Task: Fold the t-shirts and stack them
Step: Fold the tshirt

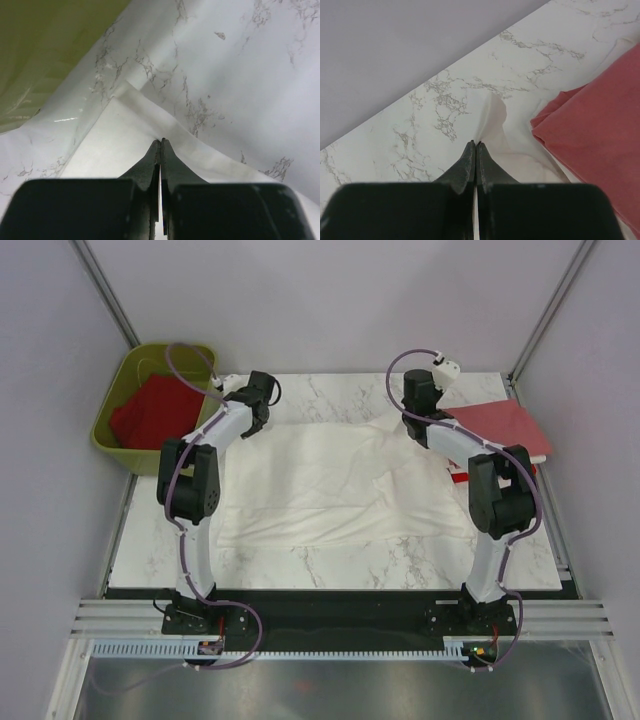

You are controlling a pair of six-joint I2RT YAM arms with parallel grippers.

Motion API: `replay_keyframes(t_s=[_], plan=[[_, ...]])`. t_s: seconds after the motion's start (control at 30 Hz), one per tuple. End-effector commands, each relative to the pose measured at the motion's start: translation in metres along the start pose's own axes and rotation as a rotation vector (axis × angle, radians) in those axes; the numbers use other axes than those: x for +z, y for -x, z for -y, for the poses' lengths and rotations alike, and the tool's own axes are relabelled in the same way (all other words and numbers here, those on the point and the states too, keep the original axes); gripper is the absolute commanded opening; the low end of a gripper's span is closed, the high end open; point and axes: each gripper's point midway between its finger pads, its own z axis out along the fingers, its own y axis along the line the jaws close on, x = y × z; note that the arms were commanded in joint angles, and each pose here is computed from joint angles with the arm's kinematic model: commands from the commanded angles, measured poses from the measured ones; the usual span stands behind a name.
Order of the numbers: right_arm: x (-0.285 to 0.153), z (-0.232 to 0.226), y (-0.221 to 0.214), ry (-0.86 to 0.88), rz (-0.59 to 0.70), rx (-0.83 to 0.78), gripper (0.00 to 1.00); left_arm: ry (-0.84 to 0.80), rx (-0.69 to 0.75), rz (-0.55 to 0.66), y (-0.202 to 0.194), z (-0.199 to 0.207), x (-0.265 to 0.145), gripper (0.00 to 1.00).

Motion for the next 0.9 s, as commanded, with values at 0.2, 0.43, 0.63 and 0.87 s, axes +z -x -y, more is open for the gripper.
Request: replay_keyframes(t_s=[0.2, 0.43, 0.63, 0.87], plan=[[-0.04, 0.03, 0.026, -0.068, 0.018, -0.034, 0.0, 0.027, -0.113, 0.076, 0.023, -0.025, -0.024, 0.02], [-0.058, 0.04, 0.013, -0.061, -0.042, -0.068, 0.0, 0.039, -0.146, 0.106, 0.019, -0.044, -0.031, 0.02], [-0.07, 0.049, -0.002, -0.101, -0.096, -0.121, 0.0, 0.026, -0.139, 0.104, 0.015, -0.046, -0.031, 0.02], [-0.09, 0.069, -0.015, -0.148, -0.113, -0.142, 0.0, -0.012, -0.131, 0.087, 0.005, -0.048, -0.036, 0.02]])
